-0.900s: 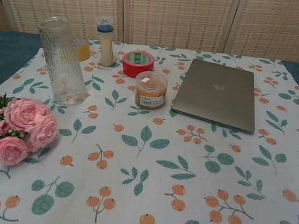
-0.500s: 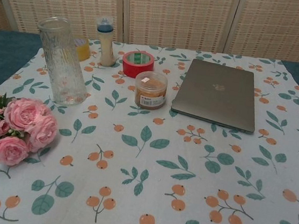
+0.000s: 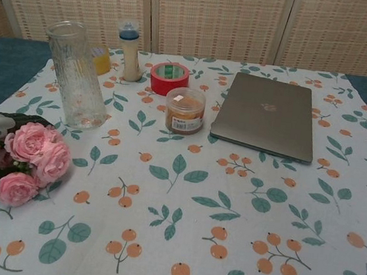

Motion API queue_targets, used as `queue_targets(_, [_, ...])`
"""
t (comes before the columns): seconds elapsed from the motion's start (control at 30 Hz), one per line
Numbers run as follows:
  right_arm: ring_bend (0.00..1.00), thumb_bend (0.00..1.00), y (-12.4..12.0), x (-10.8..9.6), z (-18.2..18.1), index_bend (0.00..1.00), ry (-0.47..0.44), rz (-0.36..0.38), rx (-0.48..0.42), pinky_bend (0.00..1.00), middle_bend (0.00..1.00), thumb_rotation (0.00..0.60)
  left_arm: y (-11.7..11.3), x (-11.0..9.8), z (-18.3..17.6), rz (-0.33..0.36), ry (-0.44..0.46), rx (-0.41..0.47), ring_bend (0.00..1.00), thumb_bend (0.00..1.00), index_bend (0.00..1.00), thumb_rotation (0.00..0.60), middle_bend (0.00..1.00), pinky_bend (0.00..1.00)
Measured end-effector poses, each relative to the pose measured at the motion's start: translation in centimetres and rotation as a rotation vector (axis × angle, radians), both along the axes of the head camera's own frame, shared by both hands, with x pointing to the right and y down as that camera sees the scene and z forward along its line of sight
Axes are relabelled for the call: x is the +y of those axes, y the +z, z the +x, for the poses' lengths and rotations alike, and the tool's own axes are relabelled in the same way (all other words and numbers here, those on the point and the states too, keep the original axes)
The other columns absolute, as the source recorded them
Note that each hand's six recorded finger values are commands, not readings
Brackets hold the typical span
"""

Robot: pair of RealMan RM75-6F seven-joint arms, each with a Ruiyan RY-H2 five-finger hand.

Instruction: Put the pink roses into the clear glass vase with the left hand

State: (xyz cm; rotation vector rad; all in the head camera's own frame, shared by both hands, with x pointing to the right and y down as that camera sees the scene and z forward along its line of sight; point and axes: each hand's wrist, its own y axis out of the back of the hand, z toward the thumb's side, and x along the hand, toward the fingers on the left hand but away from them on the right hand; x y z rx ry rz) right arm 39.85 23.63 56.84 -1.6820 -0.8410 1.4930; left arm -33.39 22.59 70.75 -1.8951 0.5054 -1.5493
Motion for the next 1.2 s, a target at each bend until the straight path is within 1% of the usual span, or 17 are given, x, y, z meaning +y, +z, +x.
queue_targets(0.07, [0.00,0.31,0.1,0.0,0.0,0.00,0.000,-0.003,0.000,0.00,0.00,0.600,0.3,-0.1,0.2,0.001,0.011,-0.011,0.00,0.44,0.00,0.580,0.01,0.12])
queue_targets(0.1, [0.00,0.31,0.0,0.0,0.0,0.00,0.000,-0.003,0.000,0.00,0.00,0.600,0.5,-0.1,0.2,0.001,0.015,-0.019,0.01,0.44,0.02,0.587,0.05,0.12])
queue_targets(0.13, [0.00,0.31,0.0,0.0,0.0,0.00,0.001,-0.002,-0.001,0.00,0.00,0.600,0.6,-0.1,0.2,0.002,0.019,-0.029,0.05,0.44,0.06,0.594,0.12,0.12])
queue_targets(0.17, [0.00,0.31,0.0,0.0,0.0,0.00,0.002,-0.002,-0.002,0.00,0.00,0.600,0.8,-0.2,0.2,0.004,0.023,-0.041,0.12,0.45,0.13,0.598,0.23,0.14])
queue_targets(0.23, [0.00,0.31,-0.1,0.0,0.1,0.00,0.004,0.001,-0.002,0.00,0.00,0.600,1.1,-0.2,0.4,0.010,0.023,-0.051,0.30,0.50,0.33,0.600,0.44,0.17])
queue_targets(0.27, [0.00,0.31,-0.1,0.0,0.1,0.00,0.006,0.001,-0.002,0.00,0.00,0.600,1.1,-0.3,0.6,0.016,0.020,-0.049,0.34,0.51,0.38,0.600,0.49,0.18])
queue_targets(0.3, [0.00,0.31,-0.1,-0.1,0.1,0.00,0.007,0.001,-0.002,0.00,0.00,0.600,1.1,-0.3,0.7,0.021,0.018,-0.045,0.39,0.54,0.45,0.600,0.57,0.20])
queue_targets(0.37, [0.00,0.31,-0.1,-0.1,0.1,0.00,0.008,-0.002,-0.003,0.00,0.00,0.600,1.0,-0.4,0.9,0.036,0.009,-0.024,0.44,0.57,0.52,0.600,0.66,0.23])
queue_targets(0.5, [0.00,0.31,-0.1,0.0,0.1,0.00,0.008,-0.008,-0.004,0.00,0.00,0.600,0.7,-0.7,1.2,0.079,-0.018,0.026,0.49,0.61,0.60,0.600,0.73,0.26])
queue_targets(0.63, [0.00,0.31,-0.2,0.0,0.1,0.00,0.010,-0.008,-0.004,0.00,0.00,0.600,-0.3,-1.4,1.1,0.154,-0.046,0.080,0.49,0.61,0.61,0.600,0.74,0.27])
queue_targets(0.73, [0.00,0.31,-0.2,0.0,0.2,0.00,0.011,-0.009,-0.004,0.00,0.00,0.600,-1.7,-2.1,1.1,0.228,-0.081,0.149,0.49,0.61,0.61,0.600,0.74,0.26])
queue_targets(0.83, [0.00,0.31,-0.2,0.0,0.2,0.00,0.012,-0.012,-0.002,0.00,0.00,0.600,-3.6,-3.0,0.8,0.305,-0.144,0.252,0.48,0.61,0.61,0.600,0.74,0.25])
queue_targets(0.93, [0.00,0.31,-0.1,0.1,0.2,0.00,0.012,-0.017,0.000,0.00,0.00,0.600,-5.7,-4.2,0.5,0.371,-0.243,0.398,0.48,0.61,0.61,0.600,0.75,0.23])
queue_targets(1.0, [0.00,0.31,0.0,0.1,0.2,0.00,0.011,-0.020,0.001,0.00,0.00,0.600,-7.2,-5.2,0.2,0.405,-0.326,0.529,0.48,0.63,0.61,0.600,0.76,0.20])
queue_targets(1.13, [0.00,0.31,0.2,0.1,0.1,0.00,0.008,-0.029,0.005,0.00,0.00,0.600,-9.7,-7.6,-0.3,0.435,-0.482,0.813,0.48,0.65,0.61,0.600,0.77,0.18])
queue_targets(1.17, [0.00,0.31,0.2,0.1,0.1,0.00,0.009,-0.031,0.005,0.00,0.00,0.600,-10.6,-8.7,-0.3,0.442,-0.527,0.906,0.47,0.66,0.61,0.600,0.77,0.18])
queue_targets(1.2, [0.00,0.31,0.3,0.1,0.1,0.00,0.010,-0.032,0.004,0.00,0.00,0.600,-11.2,-9.6,-0.4,0.450,-0.559,0.976,0.47,0.66,0.61,0.600,0.77,0.18])
